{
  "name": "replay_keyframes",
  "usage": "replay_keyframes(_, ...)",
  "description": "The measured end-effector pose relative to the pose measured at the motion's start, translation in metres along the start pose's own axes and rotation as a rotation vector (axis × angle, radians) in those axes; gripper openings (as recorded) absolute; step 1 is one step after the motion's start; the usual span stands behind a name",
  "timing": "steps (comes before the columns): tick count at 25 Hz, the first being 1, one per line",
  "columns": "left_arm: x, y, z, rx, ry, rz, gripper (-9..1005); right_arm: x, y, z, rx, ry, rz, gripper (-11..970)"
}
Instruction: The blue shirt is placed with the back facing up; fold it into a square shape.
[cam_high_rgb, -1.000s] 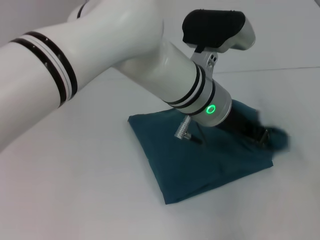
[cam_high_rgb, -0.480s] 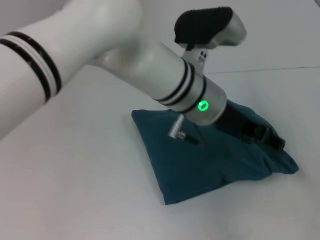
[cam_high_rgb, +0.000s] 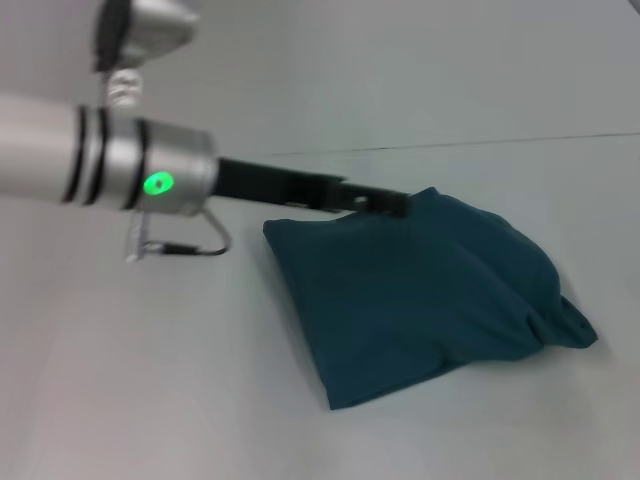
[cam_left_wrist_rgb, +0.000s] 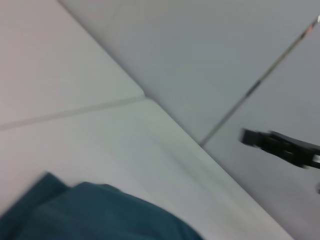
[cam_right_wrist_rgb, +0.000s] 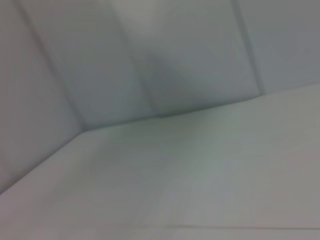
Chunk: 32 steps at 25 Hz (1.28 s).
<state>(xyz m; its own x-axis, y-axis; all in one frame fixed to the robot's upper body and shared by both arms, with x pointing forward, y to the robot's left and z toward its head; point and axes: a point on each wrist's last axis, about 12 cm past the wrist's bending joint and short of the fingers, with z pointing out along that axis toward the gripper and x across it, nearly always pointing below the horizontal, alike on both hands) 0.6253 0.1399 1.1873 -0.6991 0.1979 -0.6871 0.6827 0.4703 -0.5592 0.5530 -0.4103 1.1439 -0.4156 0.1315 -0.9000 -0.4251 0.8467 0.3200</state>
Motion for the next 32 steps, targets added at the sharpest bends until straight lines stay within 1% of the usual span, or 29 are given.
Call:
replay_keyframes(1, 0.010, 0.008, -0.010, -0.005, -0.023, 0.011, 952, -0.005, 0.008, 0.001, -0.043, 0.028, -0.026, 1)
replay_keyframes(3, 0.026, 0.020, -0.025, -0.018, -0.055, 0.024, 951, -0.015, 0.026, 0.006, -0.127, 0.080, -0.088, 1)
replay_keyframes(4, 0.043, 0.029, -0.036, -0.031, -0.085, 0.037, 951, -0.018, 0.037, 0.012, -0.179, 0.116, -0.126, 1)
replay_keyframes(5, 0.043, 0.029, -0.036, -0.031, -0.085, 0.037, 951, -0.019, 0.045, 0.018, -0.211, 0.141, -0.153, 1)
replay_keyframes(9, 0.078, 0.044, -0.058, -0.062, -0.181, 0.102, 950, -0.015, 0.076, 0.050, -0.329, 0.261, -0.280, 1)
replay_keyframes(12, 0.098, 0.051, -0.072, -0.094, -0.262, 0.118, 949, -0.004, 0.090, 0.069, -0.357, 0.292, -0.387, 2)
replay_keyframes(13, 0.105, 0.054, -0.076, -0.109, -0.288, 0.109, 948, 0.001, 0.092, 0.075, -0.358, 0.290, -0.412, 2)
replay_keyframes(14, 0.110, 0.056, -0.081, -0.124, -0.309, 0.098, 948, 0.015, 0.095, 0.086, -0.377, 0.296, -0.432, 2)
replay_keyframes(15, 0.114, 0.057, -0.084, -0.132, -0.322, 0.085, 947, 0.015, 0.095, 0.086, -0.377, 0.296, -0.432, 2)
replay_keyframes(19, 0.125, 0.058, -0.094, -0.130, -0.351, 0.051, 942, 0.037, 0.093, 0.099, -0.358, 0.364, -0.444, 2)
replay_keyframes(23, 0.126, 0.058, -0.097, -0.120, -0.363, 0.039, 934, 0.051, 0.085, 0.105, -0.293, 0.467, -0.446, 3)
replay_keyframes(28, 0.125, 0.057, -0.095, -0.112, -0.361, 0.042, 934, 0.062, 0.080, 0.110, -0.257, 0.541, -0.455, 3)
replay_keyframes(32, 0.125, 0.057, -0.093, -0.109, -0.360, 0.044, 933, 0.066, 0.080, 0.113, -0.245, 0.546, -0.447, 4)
